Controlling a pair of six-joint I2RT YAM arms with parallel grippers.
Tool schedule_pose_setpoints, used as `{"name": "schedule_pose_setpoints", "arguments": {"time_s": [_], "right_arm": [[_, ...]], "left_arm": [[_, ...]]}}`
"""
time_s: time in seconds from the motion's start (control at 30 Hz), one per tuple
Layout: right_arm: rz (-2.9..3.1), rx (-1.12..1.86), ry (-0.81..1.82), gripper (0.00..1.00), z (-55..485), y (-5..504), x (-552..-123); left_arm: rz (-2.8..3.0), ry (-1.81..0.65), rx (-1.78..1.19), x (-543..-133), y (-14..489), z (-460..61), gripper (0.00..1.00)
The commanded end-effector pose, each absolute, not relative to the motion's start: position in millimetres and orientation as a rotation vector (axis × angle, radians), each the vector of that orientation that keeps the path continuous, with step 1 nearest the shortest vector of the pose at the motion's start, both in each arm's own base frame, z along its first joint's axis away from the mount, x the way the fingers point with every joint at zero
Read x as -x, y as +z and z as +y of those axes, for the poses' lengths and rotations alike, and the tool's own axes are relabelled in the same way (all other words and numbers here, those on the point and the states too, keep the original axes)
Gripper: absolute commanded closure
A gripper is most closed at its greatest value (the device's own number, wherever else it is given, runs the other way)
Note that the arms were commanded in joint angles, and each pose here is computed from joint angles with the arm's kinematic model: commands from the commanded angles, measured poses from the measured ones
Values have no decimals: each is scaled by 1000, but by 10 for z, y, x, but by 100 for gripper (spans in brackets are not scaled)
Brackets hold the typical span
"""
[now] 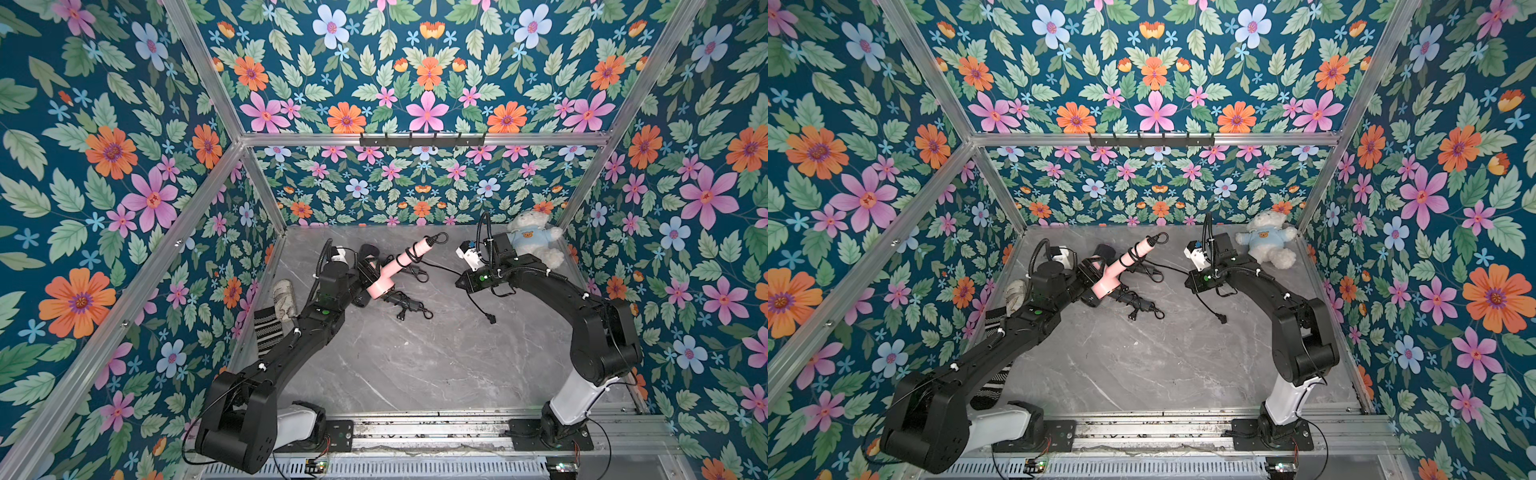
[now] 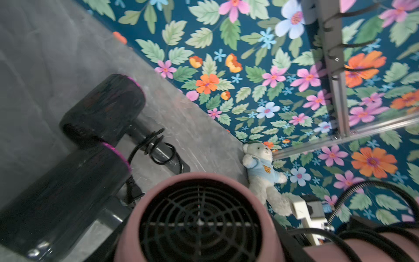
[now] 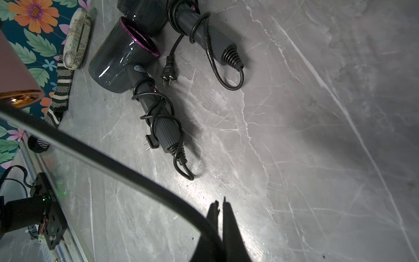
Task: Wrap the cord around the hair dryer
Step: Wrap the power cord around the hair dryer.
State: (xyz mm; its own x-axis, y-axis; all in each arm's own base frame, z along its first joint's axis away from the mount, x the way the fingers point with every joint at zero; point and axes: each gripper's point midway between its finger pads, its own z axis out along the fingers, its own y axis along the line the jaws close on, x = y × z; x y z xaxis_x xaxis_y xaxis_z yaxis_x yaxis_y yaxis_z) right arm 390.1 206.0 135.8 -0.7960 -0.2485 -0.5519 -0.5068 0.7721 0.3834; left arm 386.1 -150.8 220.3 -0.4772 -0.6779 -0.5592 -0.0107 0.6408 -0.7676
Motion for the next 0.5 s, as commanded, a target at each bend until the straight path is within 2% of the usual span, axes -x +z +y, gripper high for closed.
{"name": "schedule_pose_setpoints", "arguments": {"time_s": [0.0,0.3,0.47], "right_arm": [[2485,556,704,100,2116,1363,-3873],[2530,835,477,100,2415,1500,-3417],[2472,952,430,100,2604,1856,-3340]], "left_arm": [[1775,-767,737,-3969,2388,-1210,100],[1840,-91,719,-3822,2213,-767,100],[1848,73,650,-3788,2202,-733,100]]}}
